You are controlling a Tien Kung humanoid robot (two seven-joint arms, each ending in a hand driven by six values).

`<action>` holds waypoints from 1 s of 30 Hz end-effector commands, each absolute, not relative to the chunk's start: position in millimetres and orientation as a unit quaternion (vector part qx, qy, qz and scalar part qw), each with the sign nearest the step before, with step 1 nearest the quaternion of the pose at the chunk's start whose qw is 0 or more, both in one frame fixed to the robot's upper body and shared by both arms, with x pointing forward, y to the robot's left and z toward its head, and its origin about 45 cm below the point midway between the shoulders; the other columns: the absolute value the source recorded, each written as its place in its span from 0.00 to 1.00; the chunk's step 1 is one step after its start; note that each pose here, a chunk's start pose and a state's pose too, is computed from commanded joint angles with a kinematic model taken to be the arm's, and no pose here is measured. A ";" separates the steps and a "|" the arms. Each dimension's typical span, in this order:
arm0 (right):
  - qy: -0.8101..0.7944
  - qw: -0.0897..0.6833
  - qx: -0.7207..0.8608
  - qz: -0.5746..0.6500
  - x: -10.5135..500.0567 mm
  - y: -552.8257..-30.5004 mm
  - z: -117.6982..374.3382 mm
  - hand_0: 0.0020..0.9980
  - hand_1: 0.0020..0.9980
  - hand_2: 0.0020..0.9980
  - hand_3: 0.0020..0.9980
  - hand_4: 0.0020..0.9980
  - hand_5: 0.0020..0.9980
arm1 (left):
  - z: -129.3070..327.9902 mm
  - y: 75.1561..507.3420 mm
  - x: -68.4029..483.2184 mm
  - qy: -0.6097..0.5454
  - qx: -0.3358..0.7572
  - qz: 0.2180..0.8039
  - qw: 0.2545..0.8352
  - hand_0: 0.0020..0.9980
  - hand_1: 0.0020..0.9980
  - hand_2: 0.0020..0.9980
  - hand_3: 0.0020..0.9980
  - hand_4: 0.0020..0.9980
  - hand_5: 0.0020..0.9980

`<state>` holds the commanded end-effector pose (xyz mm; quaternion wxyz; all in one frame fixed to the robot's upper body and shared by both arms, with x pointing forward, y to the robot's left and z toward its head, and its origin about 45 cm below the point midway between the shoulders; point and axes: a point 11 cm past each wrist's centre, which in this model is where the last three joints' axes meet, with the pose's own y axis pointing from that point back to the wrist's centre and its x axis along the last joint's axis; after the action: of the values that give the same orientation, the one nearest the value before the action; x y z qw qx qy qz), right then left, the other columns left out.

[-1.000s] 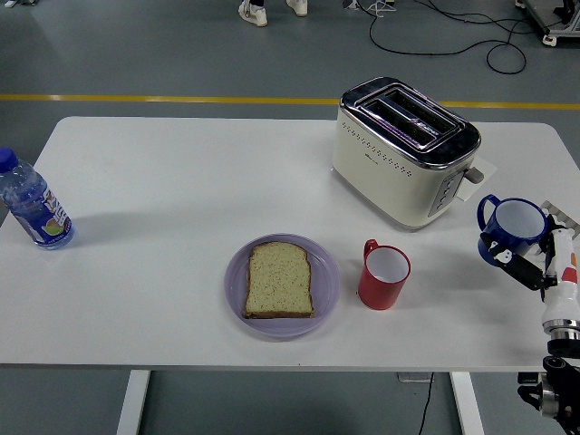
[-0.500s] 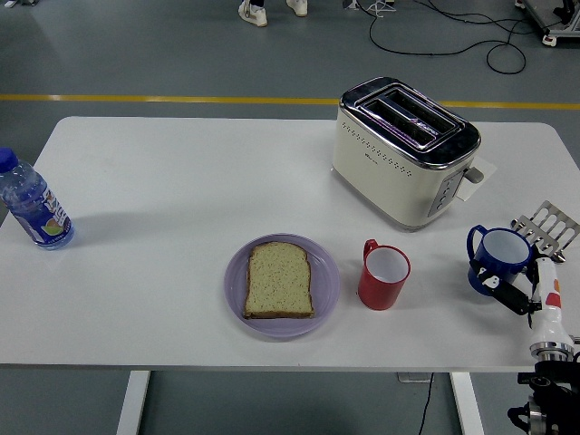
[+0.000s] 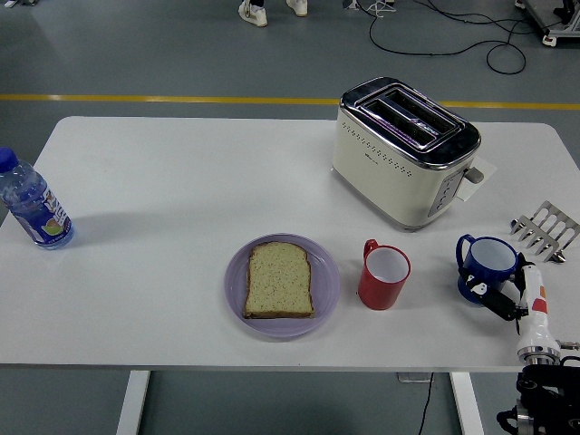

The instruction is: Pick up the cup,pour liquid into bread,place the cup on the desk

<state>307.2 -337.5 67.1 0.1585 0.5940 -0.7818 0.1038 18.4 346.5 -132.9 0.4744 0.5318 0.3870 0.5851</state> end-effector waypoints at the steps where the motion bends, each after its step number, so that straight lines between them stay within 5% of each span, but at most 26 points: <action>1: -0.782 0.158 0.594 0.104 307.8 -337.1 67.3 0.60 0.49 0.61 0.58 0.54 0.14 | -132.9 346.5 18.4 0.387 0.532 0.585 0.474 0.65 0.60 0.58 0.53 0.29 0.76; 20: -0.773 0.163 0.604 0.108 309.3 -327.8 63.7 0.61 0.50 0.62 0.60 0.57 0.16 | -133.1 346.3 17.0 0.388 0.533 0.583 0.474 0.65 0.60 0.58 0.53 0.29 0.76; 21: -0.771 0.164 0.606 0.109 308.7 -327.5 63.4 0.66 0.53 0.66 0.70 0.65 0.17 | -133.1 346.3 16.8 0.388 0.533 0.583 0.474 0.65 0.60 0.58 0.53 0.29 0.76; 26: -0.761 0.168 0.616 0.114 305.7 -326.4 61.9 0.66 0.53 0.66 0.70 0.65 0.17 | -133.1 346.2 16.5 0.388 0.534 0.582 0.475 0.65 0.60 0.58 0.53 0.29 0.76; 27: -0.762 0.168 0.615 0.113 304.8 -327.1 61.5 0.72 0.56 0.70 0.77 0.82 0.20 | -133.1 346.2 16.7 0.387 0.534 0.582 0.475 0.65 0.60 0.58 0.53 0.29 0.76; 30: -0.761 0.171 0.616 0.110 301.9 -329.1 59.9 0.72 0.56 0.70 0.77 0.82 0.20 | -133.1 346.3 17.0 0.387 0.534 0.582 0.475 0.65 0.60 0.58 0.53 0.29 0.76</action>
<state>301.9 -329.1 59.9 0.1707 0.6155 -0.7614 0.1105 17.0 346.3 -133.1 0.4753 0.5343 0.3872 0.5820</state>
